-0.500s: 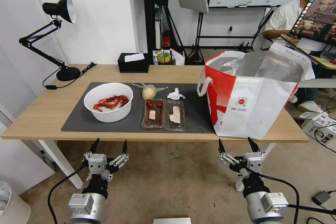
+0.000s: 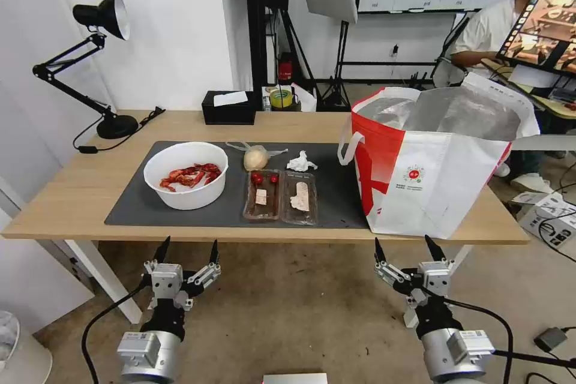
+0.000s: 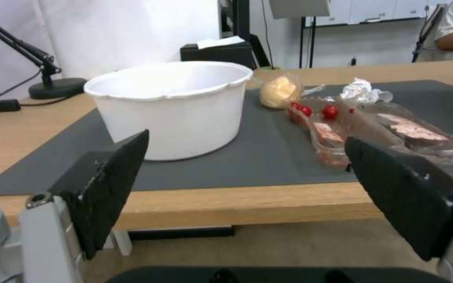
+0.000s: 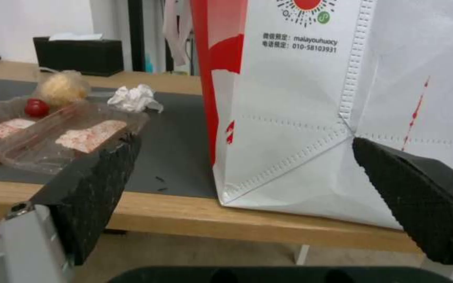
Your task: Pick up the trash from the table and place it into the takeout bag.
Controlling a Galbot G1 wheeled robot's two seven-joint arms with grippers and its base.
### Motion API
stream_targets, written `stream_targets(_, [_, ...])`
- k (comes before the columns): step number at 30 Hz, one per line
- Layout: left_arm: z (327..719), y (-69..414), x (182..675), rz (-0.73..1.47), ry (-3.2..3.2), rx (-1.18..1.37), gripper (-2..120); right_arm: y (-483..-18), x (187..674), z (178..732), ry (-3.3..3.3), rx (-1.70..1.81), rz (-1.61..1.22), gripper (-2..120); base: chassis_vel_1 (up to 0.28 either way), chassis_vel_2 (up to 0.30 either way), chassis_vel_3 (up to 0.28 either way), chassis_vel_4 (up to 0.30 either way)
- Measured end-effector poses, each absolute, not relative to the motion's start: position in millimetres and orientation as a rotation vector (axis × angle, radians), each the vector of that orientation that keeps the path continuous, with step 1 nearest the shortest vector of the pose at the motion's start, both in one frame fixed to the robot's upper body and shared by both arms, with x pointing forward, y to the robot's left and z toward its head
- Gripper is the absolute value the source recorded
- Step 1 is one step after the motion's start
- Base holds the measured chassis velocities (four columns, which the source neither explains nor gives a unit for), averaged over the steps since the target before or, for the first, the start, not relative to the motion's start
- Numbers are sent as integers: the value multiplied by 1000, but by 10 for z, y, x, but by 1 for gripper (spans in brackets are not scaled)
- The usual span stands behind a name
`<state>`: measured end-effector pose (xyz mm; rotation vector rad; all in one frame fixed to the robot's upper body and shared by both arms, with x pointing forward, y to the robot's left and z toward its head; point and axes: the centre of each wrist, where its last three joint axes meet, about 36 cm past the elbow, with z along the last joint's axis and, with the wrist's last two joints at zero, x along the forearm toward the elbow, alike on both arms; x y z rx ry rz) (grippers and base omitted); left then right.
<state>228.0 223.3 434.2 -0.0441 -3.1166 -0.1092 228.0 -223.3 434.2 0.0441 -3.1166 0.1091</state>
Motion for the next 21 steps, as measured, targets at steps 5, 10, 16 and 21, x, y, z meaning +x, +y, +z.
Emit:
stream_targets(5, [4342, 2233, 2280, -109, -3117, -44, 100, -2233, 2280, 4342, -3117, 44, 109, 100, 0, 0, 0, 0])
stream_targets(10, [4373, 2267, 2309, -92, -3113, -36, 100, -2270, 2301, 4358, -3110, 55, 109, 100, 0, 0, 0, 0])
stream_targets(16, [4537, 2390, 2428, -45, -3118, -6, 100, -2461, 2427, 4510, -3101, 103, 137, 100, 0, 0, 0, 0])
stream_targets(21, [4769, 2540, 2556, 33, -3120, 20, 100, -2674, 2586, 4748, -3078, 157, 143, 100, 0, 0, 0, 0])
